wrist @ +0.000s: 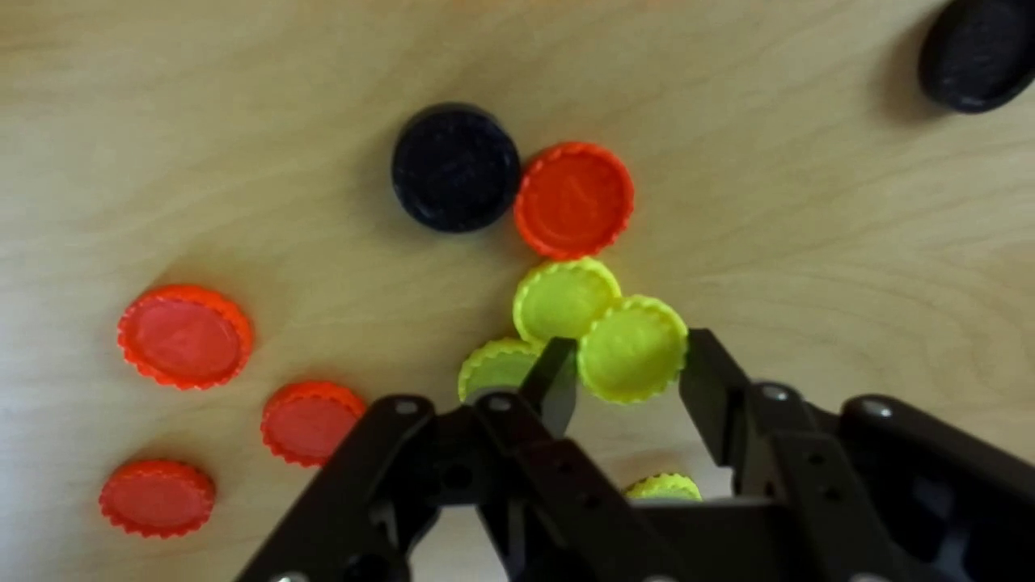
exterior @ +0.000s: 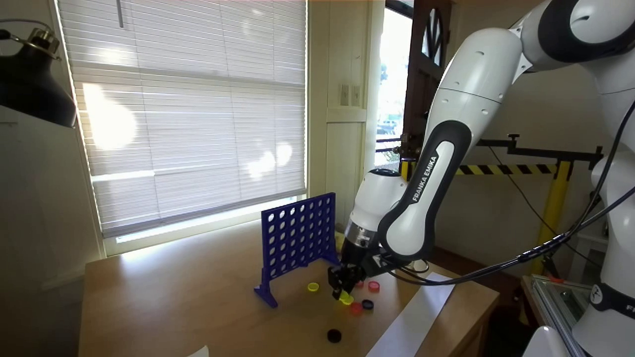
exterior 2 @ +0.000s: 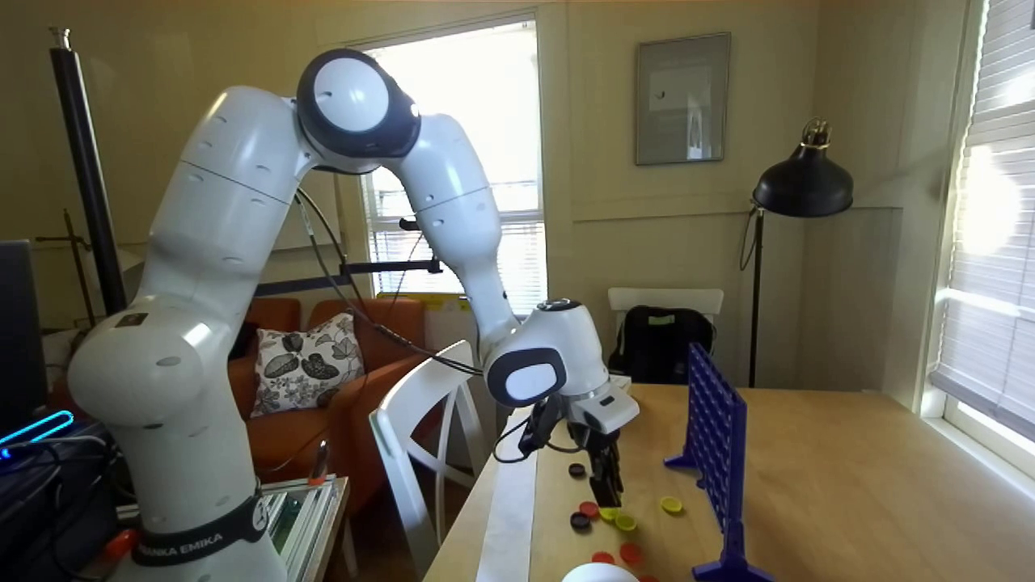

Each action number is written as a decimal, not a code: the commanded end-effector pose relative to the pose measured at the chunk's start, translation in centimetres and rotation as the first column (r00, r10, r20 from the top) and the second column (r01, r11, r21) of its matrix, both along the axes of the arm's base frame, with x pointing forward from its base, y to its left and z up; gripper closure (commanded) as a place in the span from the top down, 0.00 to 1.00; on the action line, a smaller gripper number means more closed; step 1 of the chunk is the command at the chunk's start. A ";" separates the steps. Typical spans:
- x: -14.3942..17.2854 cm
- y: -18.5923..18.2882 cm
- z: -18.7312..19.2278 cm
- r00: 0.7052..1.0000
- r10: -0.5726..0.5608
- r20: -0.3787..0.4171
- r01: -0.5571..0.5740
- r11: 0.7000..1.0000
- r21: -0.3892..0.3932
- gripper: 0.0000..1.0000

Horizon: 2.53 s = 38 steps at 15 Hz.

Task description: Place the yellow chip on the right on top of the two yellow chips.

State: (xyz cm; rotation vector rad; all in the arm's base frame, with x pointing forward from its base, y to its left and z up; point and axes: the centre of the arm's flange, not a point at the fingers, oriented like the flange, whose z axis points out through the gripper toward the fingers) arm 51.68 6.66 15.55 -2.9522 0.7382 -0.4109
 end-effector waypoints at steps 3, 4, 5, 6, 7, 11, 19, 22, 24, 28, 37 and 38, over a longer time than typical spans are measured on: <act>-1.1 -0.6 1.0 1.000 -0.006 -0.001 0.006 1.000 0.008 0.14; -1.3 -0.7 0.9 1.000 -0.008 -0.004 0.008 1.000 0.006 0.14; -1.4 -0.8 0.9 1.000 -0.009 -0.006 0.009 1.000 0.006 0.14; -1.5 -0.9 0.8 1.000 -0.012 -0.011 0.012 1.000 0.005 0.14; -1.7 -1.0 0.8 1.000 -0.013 -0.015 0.013 1.000 0.005 0.14; -2.1 -1.4 0.5 1.000 -0.020 -0.022 0.020 1.000 0.004 0.14; -1.7 -1.0 0.6 1.000 -0.013 -0.010 0.014 1.000 0.019 0.14; -1.7 -0.8 0.7 1.000 -0.009 -0.009 0.009 1.000 0.019 0.14; -1.6 -0.8 0.6 1.000 -0.009 -0.011 0.010 1.000 0.018 0.14; -1.5 -1.1 0.4 1.000 -0.013 -0.011 0.014 1.000 0.014 0.14; -1.3 -1.5 -0.1 1.000 -0.015 -0.010 0.015 1.000 0.026 0.14; -1.4 -1.4 -0.2 1.000 -0.014 -0.012 0.014 1.000 0.027 0.14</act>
